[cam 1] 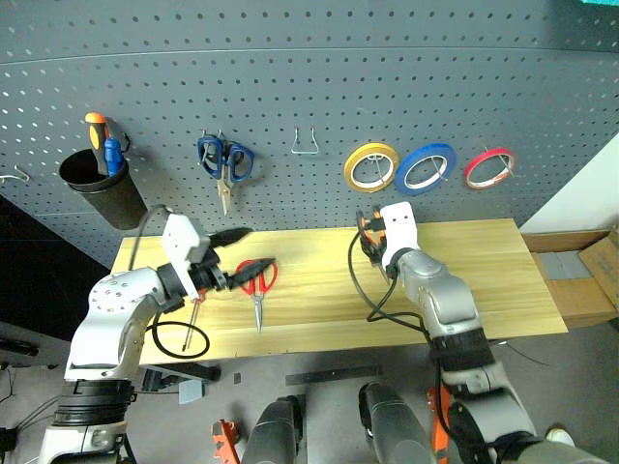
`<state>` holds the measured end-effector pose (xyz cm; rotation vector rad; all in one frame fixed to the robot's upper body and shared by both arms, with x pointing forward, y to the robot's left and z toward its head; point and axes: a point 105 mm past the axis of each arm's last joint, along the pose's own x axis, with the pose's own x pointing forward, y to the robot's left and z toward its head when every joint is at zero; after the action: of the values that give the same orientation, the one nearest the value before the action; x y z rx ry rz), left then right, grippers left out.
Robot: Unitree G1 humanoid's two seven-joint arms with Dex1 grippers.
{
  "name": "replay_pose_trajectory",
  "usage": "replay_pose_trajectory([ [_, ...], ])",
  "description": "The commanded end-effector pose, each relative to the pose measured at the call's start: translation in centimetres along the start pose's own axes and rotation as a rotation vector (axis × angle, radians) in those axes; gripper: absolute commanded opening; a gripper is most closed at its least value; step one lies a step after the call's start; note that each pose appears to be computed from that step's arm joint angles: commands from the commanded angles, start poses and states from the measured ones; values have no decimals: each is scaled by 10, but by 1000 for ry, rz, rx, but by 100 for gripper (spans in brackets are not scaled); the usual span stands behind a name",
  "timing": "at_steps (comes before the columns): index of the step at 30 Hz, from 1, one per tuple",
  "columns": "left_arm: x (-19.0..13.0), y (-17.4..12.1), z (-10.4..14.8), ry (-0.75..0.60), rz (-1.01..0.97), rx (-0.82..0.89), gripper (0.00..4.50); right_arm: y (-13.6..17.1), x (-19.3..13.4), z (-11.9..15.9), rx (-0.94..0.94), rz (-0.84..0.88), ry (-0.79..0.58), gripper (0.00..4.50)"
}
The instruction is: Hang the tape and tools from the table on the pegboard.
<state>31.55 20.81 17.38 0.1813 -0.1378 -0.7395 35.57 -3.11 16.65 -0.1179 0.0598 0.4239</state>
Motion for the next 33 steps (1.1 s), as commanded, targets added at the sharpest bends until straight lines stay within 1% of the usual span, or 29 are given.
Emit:
replay_pose_trajectory([
  [1, -9, 10, 24, -96, 107, 53, 385, 33, -21, 68, -52, 69, -252, 255],
  [2, -9, 12, 26, -107, 129, 53, 385, 35, -22, 75, -54, 71, -276, 255],
  [5, -11, 17, 32, -140, 184, 63, 385, 39, -16, 115, -78, 73, -405, 255],
  [8, -12, 23, 39, -167, 243, 97, 385, 41, -1, 148, -72, 75, -485, 255],
  [11, -12, 30, 45, -190, 295, 106, 385, 42, 13, 170, -61, 68, -543, 255],
  [14, -9, 26, 50, -202, 290, 108, 385, 43, 25, 197, -67, 54, -623, 255],
  [16, -6, 24, 52, -213, 287, 104, 385, 42, 33, 205, -81, 48, -653, 255],
  [19, -3, 22, 53, -218, 283, 102, 385, 39, 41, 207, -98, 39, -672, 255],
  [23, 5, 19, 54, -226, 272, 107, 385, 29, 57, 196, -144, 11, -657, 255],
  [28, 15, 20, 55, -239, 259, 107, 385, 19, 71, 164, -161, -20, -591, 255],
  [33, 26, 22, 54, -254, 256, 110, 385, 15, 75, 150, -196, -43, -585, 255],
])
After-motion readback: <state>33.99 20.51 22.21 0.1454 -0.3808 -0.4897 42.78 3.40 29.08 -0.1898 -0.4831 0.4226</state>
